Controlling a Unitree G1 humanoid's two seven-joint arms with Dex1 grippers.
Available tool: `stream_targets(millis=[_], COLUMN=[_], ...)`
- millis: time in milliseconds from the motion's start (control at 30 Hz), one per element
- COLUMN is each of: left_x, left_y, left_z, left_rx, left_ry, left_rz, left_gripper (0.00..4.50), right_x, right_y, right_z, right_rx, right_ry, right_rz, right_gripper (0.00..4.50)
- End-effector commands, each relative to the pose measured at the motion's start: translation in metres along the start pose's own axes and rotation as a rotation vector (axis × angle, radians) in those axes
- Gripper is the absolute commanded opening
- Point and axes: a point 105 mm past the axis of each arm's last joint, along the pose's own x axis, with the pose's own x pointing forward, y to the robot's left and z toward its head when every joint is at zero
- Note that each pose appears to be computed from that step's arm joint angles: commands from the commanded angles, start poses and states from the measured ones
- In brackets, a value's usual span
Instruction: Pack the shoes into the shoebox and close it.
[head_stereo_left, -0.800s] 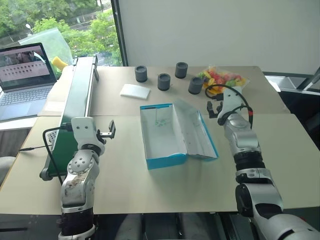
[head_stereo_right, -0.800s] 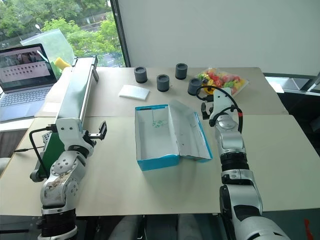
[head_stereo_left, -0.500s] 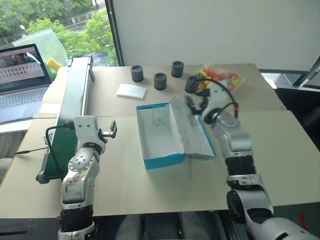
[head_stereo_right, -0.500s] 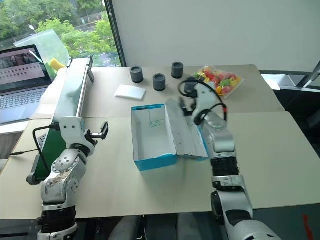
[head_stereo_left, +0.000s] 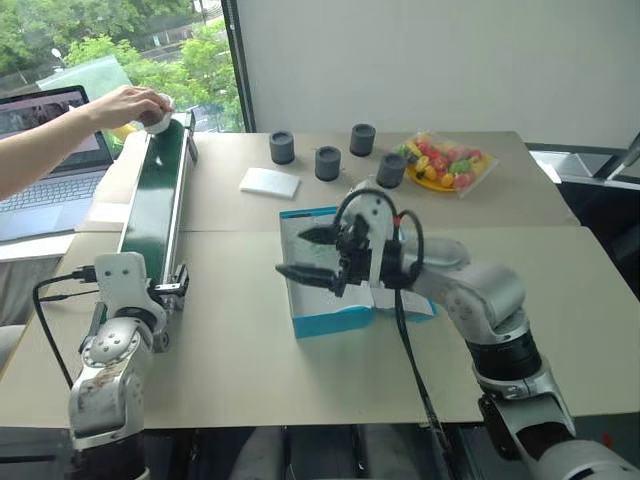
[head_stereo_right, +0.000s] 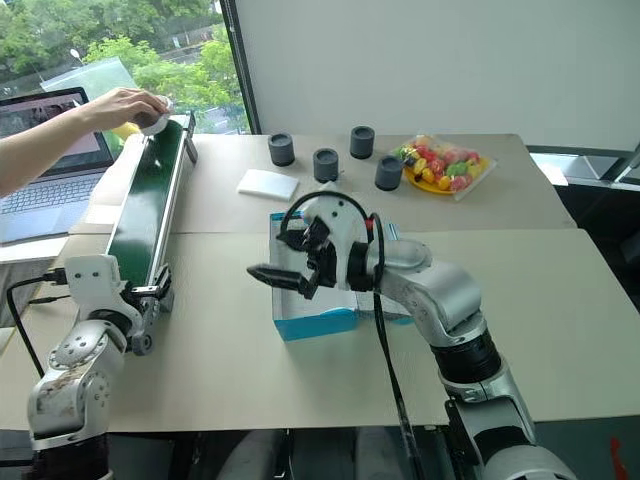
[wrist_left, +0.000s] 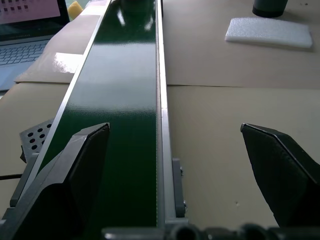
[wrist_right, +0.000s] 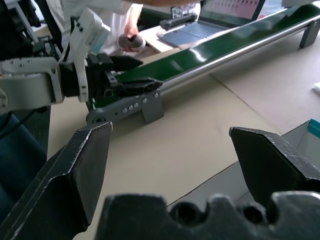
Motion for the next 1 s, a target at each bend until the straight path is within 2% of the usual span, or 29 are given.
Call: stream_targets(millis=[33, 133, 433, 700, 1000], left_x=[-0.004, -0.004, -0.003, 0.005, 0.007], left_y=[0.017, 0.019, 0.016, 0.013, 0.024], left_z=[0.017, 0.018, 0.0, -0.002, -0.003], left_rx=[0.001, -0.01, -0.01, -0.006, 0.031], left_ry=[-0.038, -0.016, 0.088, 0.1, 0.123], left_rz=[0.042, 0.027, 0.011, 0.007, 0.07], left_gripper=[4.5, 4.5, 4.5, 4.5, 4.5], right_x=[0.007, 0.011, 0.02, 0.014, 0.01], right_y=[0.008, 0.008, 0.001, -0.015, -0.019], right_z=[0.007, 0.004, -0.001, 0.006, 0.004], right_rx=[-0.058, -0.061, -0.065, 0.098, 0.199], right_ry=[-0.033, -0.036, -0.033, -0.116, -0.128], right_rz=[-0.007, -0.022, -0.075, -0.163, -0.185], right_gripper=[4.47, 4.47, 4.47, 4.47, 4.47])
